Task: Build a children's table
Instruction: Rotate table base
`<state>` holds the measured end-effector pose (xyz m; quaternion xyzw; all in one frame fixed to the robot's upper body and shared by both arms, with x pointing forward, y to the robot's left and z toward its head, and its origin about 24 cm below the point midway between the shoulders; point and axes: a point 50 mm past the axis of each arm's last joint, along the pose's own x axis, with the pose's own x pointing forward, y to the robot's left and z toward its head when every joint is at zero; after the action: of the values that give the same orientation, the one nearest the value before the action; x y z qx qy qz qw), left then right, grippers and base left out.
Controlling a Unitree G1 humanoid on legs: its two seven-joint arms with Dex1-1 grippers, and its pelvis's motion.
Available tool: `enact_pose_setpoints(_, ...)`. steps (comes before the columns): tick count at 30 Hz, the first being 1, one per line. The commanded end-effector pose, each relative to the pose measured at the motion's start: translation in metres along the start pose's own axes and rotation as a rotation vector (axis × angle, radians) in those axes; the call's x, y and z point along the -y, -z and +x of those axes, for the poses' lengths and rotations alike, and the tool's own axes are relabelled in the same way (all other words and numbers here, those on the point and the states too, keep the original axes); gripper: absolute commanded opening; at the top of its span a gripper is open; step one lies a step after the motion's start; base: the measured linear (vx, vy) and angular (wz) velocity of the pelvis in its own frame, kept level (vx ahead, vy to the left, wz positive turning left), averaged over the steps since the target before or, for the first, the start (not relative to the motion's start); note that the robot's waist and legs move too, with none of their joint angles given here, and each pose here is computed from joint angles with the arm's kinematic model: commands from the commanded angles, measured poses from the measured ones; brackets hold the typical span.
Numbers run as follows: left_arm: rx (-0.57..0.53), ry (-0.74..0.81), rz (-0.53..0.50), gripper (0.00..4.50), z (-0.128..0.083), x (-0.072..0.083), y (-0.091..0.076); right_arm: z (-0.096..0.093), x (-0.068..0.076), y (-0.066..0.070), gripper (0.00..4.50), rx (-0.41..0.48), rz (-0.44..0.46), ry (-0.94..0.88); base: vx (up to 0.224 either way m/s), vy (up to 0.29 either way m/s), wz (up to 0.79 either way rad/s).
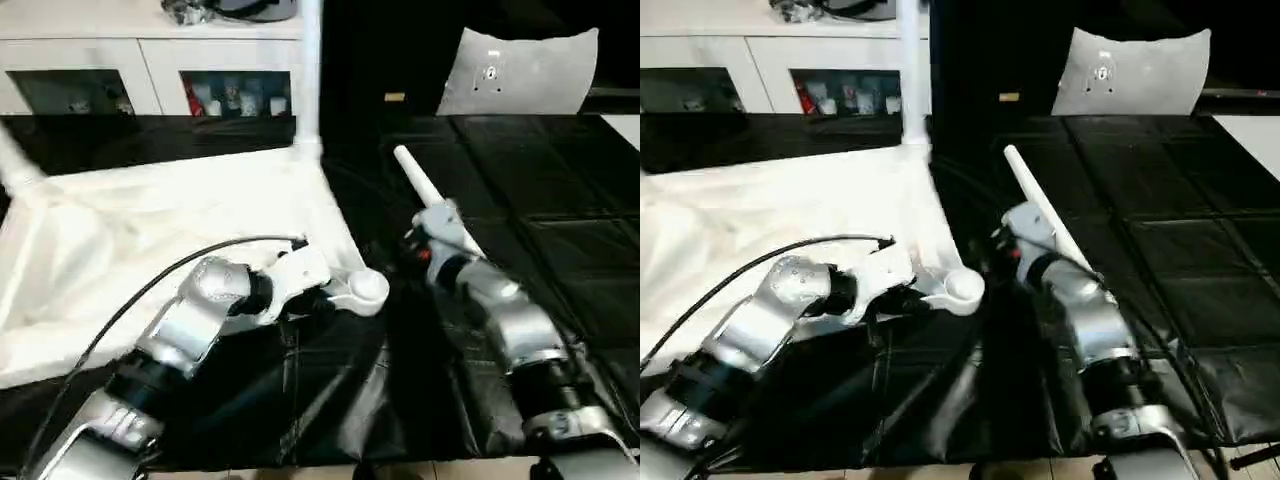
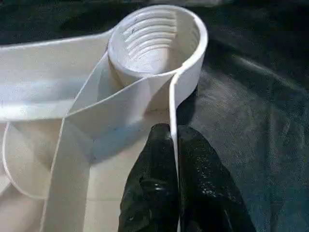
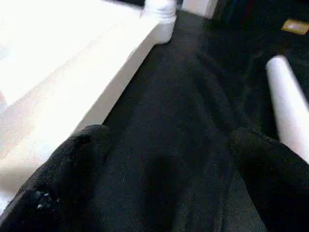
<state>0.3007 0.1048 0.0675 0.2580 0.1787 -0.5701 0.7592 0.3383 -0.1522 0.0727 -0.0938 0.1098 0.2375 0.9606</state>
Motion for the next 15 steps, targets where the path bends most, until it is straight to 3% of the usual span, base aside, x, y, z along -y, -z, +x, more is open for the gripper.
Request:
enact_pose_setpoints(1, 0.056, 0.037, 0.037, 0.02, -0.003, 0.004, -0.009, -0.005, 0.005, -0.002, 4.50, -0.020, 0.052, 0.040, 0.000, 0.000, 0.00)
enact_pose_setpoints(2, 0.069, 0.083, 0.010, 0.46, -0.004, 0.009, -0.008, -0.008, 0.005, -0.002, 4.50, -0.062, 0.096, 0.060, 0.000, 0.000, 0.00)
enact_pose_setpoints(6, 0.137, 0.083, -0.018, 0.65, -0.007, 0.012, -0.012, -0.014, 0.007, -0.005, 4.50, -0.165, 0.113, 0.144, 0.000, 0.000, 0.00)
enact_pose_setpoints(8, 0.163, 0.062, 0.002, 1.04, -0.008, 0.011, -0.015, -0.017, 0.006, -0.008, 4.50, -0.153, 0.117, 0.132, 0.000, 0.000, 0.00)
enact_pose_setpoints(15, 0.371, -0.052, -0.105, 1.04, -0.018, 0.003, -0.035, -0.026, 0.007, -0.026, 4.50, -0.055, 0.105, 0.155, 0.000, 0.000, 0.00)
